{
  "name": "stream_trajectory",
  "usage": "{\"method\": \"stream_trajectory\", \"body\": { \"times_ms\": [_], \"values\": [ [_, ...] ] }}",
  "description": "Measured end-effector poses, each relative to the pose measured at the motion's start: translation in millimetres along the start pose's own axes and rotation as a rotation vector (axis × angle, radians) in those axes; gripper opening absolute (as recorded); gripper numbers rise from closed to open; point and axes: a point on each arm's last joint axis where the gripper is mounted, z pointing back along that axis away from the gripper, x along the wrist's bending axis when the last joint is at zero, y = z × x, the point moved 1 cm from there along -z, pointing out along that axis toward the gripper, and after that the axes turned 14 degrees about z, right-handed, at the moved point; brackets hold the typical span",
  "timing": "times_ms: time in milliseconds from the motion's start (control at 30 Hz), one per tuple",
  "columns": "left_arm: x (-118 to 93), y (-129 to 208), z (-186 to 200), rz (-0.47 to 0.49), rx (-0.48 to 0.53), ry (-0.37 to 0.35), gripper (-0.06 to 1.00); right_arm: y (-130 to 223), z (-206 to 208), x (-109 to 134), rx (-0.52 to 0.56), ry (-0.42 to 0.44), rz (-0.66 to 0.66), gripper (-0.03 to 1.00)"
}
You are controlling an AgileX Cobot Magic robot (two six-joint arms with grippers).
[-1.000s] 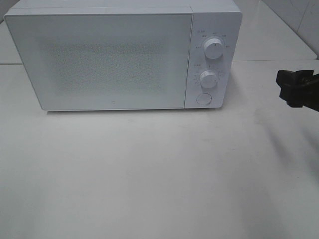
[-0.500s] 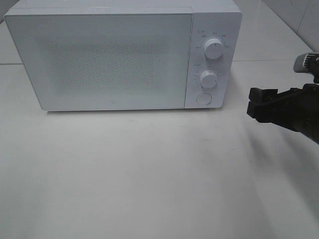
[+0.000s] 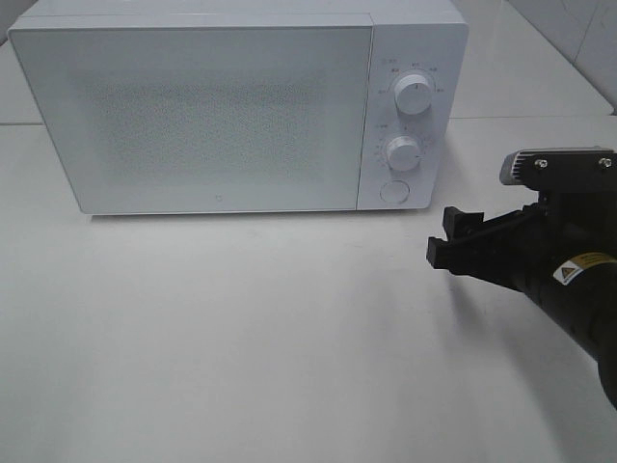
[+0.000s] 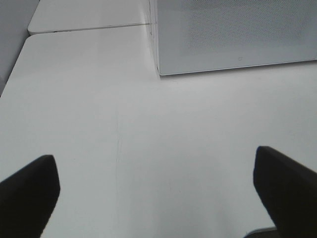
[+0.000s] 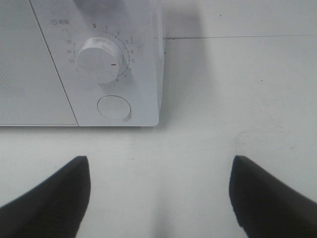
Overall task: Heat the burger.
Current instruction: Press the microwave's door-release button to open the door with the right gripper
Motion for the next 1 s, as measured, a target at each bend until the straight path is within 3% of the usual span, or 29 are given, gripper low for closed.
{"method": "stream_trajectory", "body": {
  "times_ms": [300, 467, 600, 633, 667, 733, 800, 833, 867, 900, 933, 1000],
  "values": [
    [0, 0, 0, 0.000, 0.000, 0.000, 0.99, -8, -1, 12, -0.015, 0.018, -0.014, 0.75],
    [0, 0, 0, 0.000, 0.000, 0.000, 0.99, -8, -1, 13, -0.007, 0.016, -0.143, 0.75],
    [0, 0, 0, 0.000, 0.000, 0.000, 0.99, -5, -1, 14, 0.021, 0.005, -0.394, 0.69],
    [0, 0, 0, 0.000, 0.000, 0.000, 0.99, -5, -1, 14, 0.021, 0.005, -0.394, 0.69],
    [0, 0, 0, 0.000, 0.000, 0.000, 0.99, -4, -1, 15, 0.030, 0.005, -0.530, 0.64],
    [0, 0, 0, 0.000, 0.000, 0.000, 0.99, -4, -1, 15, 0.030, 0.006, -0.599, 0.62],
    [0, 0, 0, 0.000, 0.000, 0.000, 0.99, -4, -1, 15, 0.030, 0.009, -0.798, 0.54],
    [0, 0, 0, 0.000, 0.000, 0.000, 0.99, -4, -1, 15, 0.030, 0.009, -0.798, 0.54],
    [0, 0, 0, 0.000, 0.000, 0.000, 0.99, -4, -1, 15, 0.030, 0.010, -0.922, 0.46],
    [0, 0, 0, 0.000, 0.000, 0.000, 0.99, -4, -1, 15, 0.030, 0.010, -0.922, 0.46],
    [0, 0, 0, 0.000, 0.000, 0.000, 0.99, -4, -1, 16, 0.034, 0.003, -1.047, 0.38],
    [0, 0, 0, 0.000, 0.000, 0.000, 0.99, -4, -1, 16, 0.037, -0.002, -1.105, 0.34]
  ]
}}
